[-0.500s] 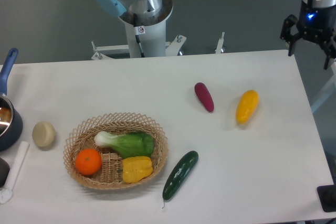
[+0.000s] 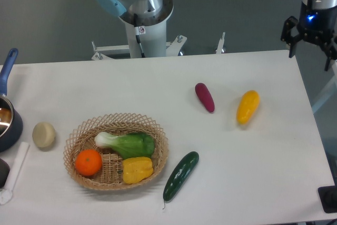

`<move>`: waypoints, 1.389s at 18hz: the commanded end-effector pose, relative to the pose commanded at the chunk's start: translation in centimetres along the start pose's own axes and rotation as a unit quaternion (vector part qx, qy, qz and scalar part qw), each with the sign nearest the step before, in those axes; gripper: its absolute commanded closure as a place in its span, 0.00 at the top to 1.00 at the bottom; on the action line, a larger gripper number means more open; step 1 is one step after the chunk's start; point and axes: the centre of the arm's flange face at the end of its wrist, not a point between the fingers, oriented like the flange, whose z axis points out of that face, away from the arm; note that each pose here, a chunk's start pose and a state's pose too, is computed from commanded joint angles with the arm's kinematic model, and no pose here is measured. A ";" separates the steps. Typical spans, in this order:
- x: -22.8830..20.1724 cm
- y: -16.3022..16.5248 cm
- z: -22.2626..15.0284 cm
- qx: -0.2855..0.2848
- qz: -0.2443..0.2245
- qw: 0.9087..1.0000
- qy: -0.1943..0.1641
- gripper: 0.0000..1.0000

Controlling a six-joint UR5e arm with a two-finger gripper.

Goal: Pick up the mango from the table

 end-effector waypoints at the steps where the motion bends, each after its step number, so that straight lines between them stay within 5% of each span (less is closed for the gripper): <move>1: 0.1 0.0 0.1 0.001 -0.004 1.000 0.001 1.00; 10: 1.8 -3.3 3.0 0.013 -0.089 0.995 0.033 1.00; 18: 2.3 -8.0 7.2 0.017 -0.251 0.967 0.036 1.00; 25: 4.4 -9.0 12.7 -0.001 -0.241 0.970 0.040 1.00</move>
